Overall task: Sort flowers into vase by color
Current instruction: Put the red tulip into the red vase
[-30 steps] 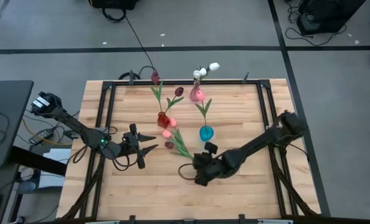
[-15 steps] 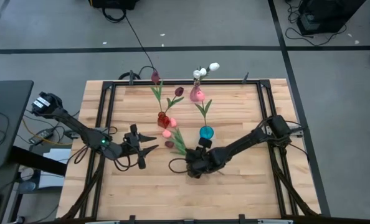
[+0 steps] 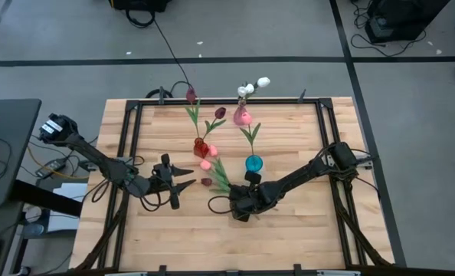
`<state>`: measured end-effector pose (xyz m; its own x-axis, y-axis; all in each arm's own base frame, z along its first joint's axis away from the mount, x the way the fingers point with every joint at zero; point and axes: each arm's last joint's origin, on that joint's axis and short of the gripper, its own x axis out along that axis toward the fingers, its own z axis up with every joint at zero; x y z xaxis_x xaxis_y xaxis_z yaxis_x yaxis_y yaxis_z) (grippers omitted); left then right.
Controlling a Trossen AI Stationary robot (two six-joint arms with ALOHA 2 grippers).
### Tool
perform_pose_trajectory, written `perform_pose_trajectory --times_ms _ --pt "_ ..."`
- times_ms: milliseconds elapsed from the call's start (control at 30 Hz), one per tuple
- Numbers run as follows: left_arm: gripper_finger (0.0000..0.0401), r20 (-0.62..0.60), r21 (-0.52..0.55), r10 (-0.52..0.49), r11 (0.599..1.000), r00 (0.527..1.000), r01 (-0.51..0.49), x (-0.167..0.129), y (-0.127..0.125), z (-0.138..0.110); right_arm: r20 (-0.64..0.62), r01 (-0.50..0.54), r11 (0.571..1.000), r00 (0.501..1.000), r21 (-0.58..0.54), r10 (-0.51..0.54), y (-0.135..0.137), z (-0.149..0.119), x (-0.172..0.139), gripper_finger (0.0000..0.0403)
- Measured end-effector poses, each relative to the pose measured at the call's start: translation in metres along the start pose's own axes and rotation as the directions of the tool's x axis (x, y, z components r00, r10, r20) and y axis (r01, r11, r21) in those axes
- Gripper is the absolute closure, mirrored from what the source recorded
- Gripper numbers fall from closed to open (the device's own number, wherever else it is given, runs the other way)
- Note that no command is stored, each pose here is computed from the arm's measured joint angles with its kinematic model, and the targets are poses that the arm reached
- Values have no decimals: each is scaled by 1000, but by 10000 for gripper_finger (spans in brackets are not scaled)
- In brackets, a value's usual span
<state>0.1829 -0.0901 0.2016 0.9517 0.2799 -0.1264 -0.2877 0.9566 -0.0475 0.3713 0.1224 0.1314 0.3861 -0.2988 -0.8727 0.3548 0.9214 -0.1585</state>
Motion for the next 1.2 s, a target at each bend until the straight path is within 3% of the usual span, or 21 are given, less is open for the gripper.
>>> perform_pose_trajectory --times_ms 333,600,900,1067,1200 --pt "241 -2 3 -6 1000 1000 6 0 0 0 32 -25 999 999 22 25 -5 6 -20 398" --pt "241 -7 4 -24 1000 1000 24 0 -1 0 225 8 998 974 55 -21 -10 15 -75 400" --pt "241 5 -22 -124 992 992 124 0 -4 3 515 101 970 833 220 -204 -15 22 -128 400" --pt "241 39 -28 -119 992 992 120 5 -7 2 626 -48 989 778 139 -50 -4 45 -132 399" --pt "241 113 -32 -127 991 985 132 13 -12 4 703 -98 993 710 59 29 1 59 -133 399"
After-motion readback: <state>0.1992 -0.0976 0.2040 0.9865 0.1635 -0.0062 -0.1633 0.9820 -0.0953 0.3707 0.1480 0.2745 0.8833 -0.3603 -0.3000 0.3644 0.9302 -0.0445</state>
